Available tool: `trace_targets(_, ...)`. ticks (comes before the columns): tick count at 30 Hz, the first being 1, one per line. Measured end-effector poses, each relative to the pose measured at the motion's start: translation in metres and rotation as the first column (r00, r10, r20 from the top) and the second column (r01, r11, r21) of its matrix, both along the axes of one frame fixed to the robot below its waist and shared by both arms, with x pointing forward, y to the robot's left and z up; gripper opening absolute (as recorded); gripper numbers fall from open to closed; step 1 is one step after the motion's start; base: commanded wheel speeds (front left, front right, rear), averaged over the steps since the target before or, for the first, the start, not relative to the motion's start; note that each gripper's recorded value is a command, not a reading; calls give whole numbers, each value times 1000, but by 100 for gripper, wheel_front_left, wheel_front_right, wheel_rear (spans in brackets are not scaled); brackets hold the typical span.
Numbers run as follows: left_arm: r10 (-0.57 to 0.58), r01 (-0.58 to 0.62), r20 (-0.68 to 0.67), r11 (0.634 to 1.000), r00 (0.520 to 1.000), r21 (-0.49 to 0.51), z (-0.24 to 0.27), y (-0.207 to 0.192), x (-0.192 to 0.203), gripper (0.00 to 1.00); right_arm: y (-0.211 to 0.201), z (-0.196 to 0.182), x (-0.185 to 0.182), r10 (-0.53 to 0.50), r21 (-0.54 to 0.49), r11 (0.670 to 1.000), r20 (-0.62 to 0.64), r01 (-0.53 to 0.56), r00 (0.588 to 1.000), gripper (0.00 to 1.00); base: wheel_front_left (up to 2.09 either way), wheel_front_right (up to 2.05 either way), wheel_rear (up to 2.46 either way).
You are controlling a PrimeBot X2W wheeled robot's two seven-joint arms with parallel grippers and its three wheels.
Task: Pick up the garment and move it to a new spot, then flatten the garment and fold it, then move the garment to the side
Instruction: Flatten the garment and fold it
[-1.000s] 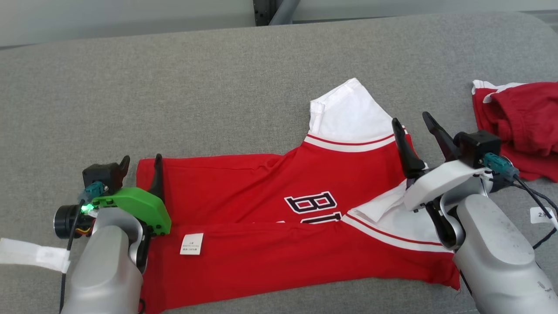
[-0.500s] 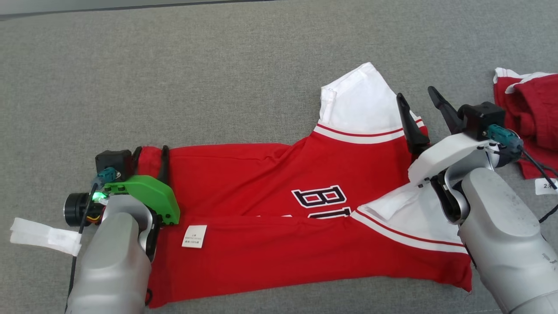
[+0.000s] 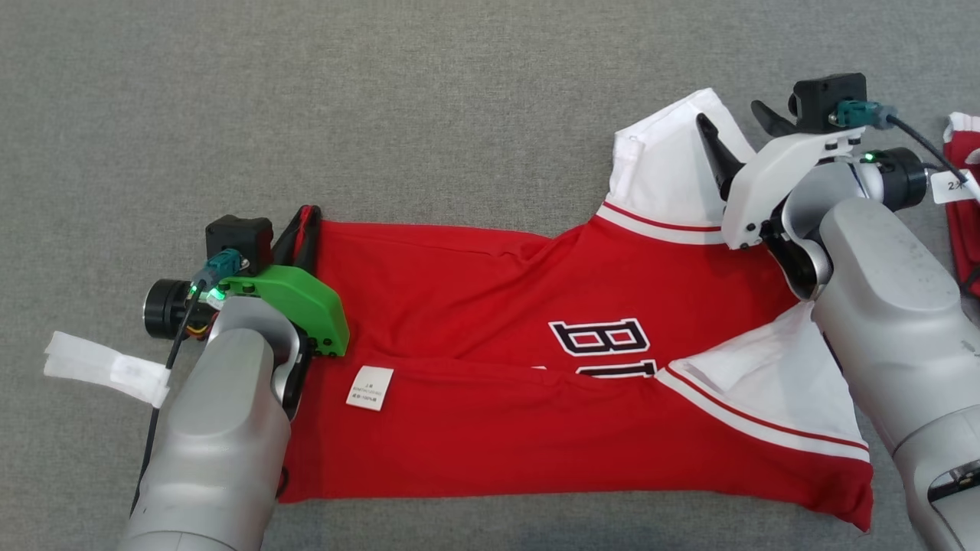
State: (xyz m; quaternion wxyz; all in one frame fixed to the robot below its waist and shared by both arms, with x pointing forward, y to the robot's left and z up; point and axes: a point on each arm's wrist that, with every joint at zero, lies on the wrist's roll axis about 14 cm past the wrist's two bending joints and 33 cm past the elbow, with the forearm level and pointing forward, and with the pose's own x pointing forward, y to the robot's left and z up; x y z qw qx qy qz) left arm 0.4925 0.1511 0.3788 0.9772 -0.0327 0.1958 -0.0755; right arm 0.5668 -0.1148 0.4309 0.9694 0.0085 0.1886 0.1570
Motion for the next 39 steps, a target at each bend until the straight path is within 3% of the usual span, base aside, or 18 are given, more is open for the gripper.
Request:
trace_targets(6,-3,4,10,1000,1000,-18,-1,0,2,0,2,-20,14,6,-45,999,-89,-10,996,100,0,0,0)
trace_targets(7,-3,3,10,1000,1000,-21,-2,0,2,0,4,-25,15,12,-54,998,-107,-18,994,78,0,0,0)
trace_targets(8,-3,3,11,1000,1000,-24,-2,1,2,0,7,-29,15,17,-58,998,-124,-25,992,35,0,0,0)
trace_targets(9,-3,3,10,1000,1000,-26,-3,1,2,0,10,-31,15,24,-58,998,-129,-31,991,0,0,0,0)
trace_targets(21,15,-13,54,999,998,-41,13,-2,0,0,-8,8,22,-14,-41,999,66,17,998,0,0,0,0)
trace_targets(39,42,-25,209,996,977,-86,67,4,-52,0,-28,68,-64,-38,70,997,241,22,970,0,0,0,0)
